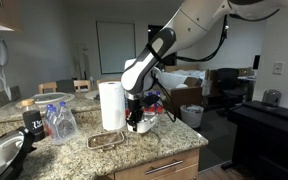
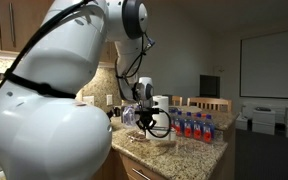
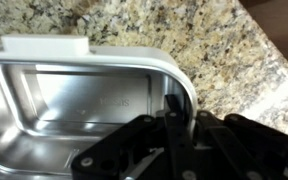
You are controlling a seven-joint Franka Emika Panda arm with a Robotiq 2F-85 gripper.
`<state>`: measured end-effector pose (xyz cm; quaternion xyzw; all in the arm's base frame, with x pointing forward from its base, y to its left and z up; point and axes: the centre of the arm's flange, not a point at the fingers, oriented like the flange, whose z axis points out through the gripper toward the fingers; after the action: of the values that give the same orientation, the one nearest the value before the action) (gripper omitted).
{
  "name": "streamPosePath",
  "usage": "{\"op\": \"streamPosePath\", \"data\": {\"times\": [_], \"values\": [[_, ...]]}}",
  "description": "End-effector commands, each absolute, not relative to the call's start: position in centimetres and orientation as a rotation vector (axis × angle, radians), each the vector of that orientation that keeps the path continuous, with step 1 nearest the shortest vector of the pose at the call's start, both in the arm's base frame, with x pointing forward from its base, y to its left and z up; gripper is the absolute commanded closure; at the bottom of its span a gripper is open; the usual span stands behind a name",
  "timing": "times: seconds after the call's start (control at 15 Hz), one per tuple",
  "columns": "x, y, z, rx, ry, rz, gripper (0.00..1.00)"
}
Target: Put the container on top of the lid
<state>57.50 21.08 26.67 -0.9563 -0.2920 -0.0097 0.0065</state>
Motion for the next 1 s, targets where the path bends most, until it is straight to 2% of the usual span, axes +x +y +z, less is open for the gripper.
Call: {"op": "streamPosePath", "data": {"times": [0.0, 0.93], "values": [[59.4, 22.9, 27.4, -2.928, -0.838, 0.031, 0.96], [63.9, 28.5, 27.0, -2.759, -0.705, 0.046, 0.96]]}}
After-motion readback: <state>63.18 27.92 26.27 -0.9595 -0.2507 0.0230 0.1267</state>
